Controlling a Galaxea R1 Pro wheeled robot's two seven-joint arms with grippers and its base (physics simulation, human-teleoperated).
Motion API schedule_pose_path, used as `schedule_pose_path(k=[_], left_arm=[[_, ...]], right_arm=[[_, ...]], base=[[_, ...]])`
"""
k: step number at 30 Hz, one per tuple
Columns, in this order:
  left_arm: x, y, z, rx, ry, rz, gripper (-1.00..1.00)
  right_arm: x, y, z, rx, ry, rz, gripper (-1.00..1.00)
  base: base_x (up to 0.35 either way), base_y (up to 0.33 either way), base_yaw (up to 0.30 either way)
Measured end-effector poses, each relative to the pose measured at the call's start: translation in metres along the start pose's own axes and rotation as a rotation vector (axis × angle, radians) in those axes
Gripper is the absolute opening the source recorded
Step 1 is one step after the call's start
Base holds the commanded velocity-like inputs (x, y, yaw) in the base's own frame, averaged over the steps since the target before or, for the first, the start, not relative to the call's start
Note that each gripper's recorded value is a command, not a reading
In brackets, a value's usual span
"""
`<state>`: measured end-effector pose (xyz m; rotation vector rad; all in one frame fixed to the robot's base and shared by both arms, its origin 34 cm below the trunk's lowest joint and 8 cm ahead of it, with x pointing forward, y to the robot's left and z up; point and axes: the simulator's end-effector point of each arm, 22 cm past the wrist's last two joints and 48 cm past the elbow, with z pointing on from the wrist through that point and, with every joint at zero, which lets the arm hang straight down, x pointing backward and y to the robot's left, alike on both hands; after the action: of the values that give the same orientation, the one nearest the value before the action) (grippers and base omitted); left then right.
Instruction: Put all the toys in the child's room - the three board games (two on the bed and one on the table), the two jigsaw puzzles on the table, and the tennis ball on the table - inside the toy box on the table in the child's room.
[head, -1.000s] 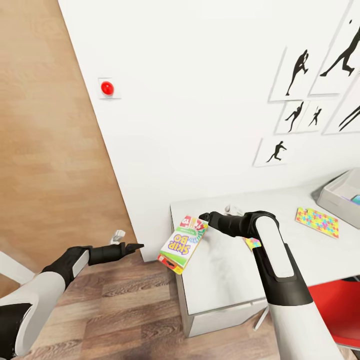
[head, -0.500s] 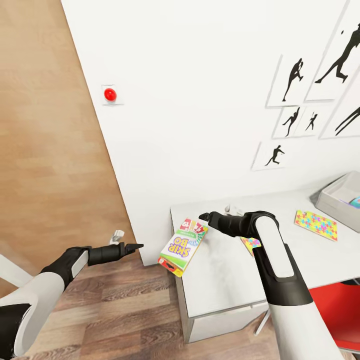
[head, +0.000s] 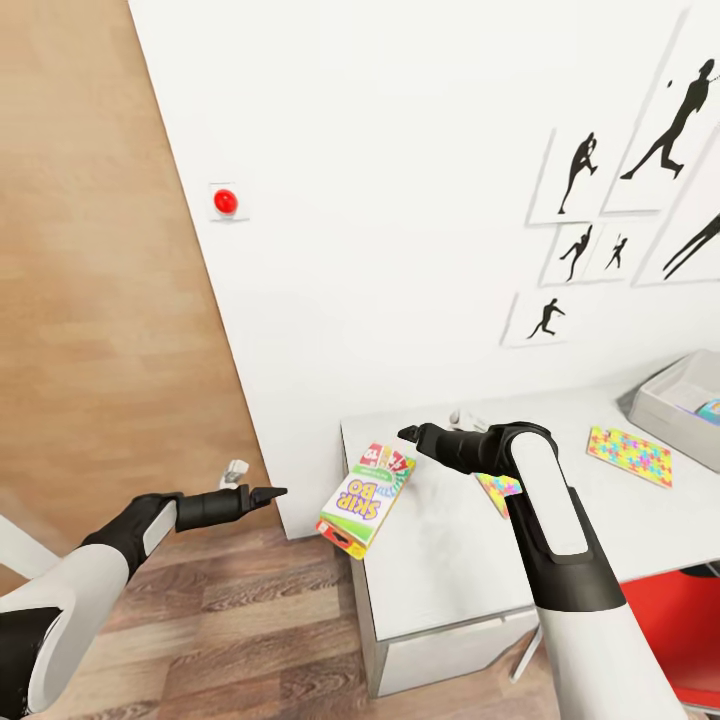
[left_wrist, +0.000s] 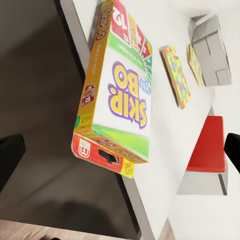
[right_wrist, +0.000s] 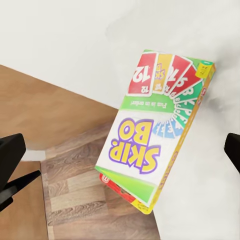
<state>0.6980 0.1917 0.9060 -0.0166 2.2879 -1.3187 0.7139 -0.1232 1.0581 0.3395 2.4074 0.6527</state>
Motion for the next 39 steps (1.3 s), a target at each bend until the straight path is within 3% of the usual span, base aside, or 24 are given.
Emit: schedule_pose_path(k=[39], left_arm=[[-0.019,-0.029,-0.015,0.017,-0.036,0.049,1.00]], right_arm=[[-0.016,0.020,-0.030,-0.025,-0.055,-0.023,1.00]], base=[[0.000,0.000,0.000]])
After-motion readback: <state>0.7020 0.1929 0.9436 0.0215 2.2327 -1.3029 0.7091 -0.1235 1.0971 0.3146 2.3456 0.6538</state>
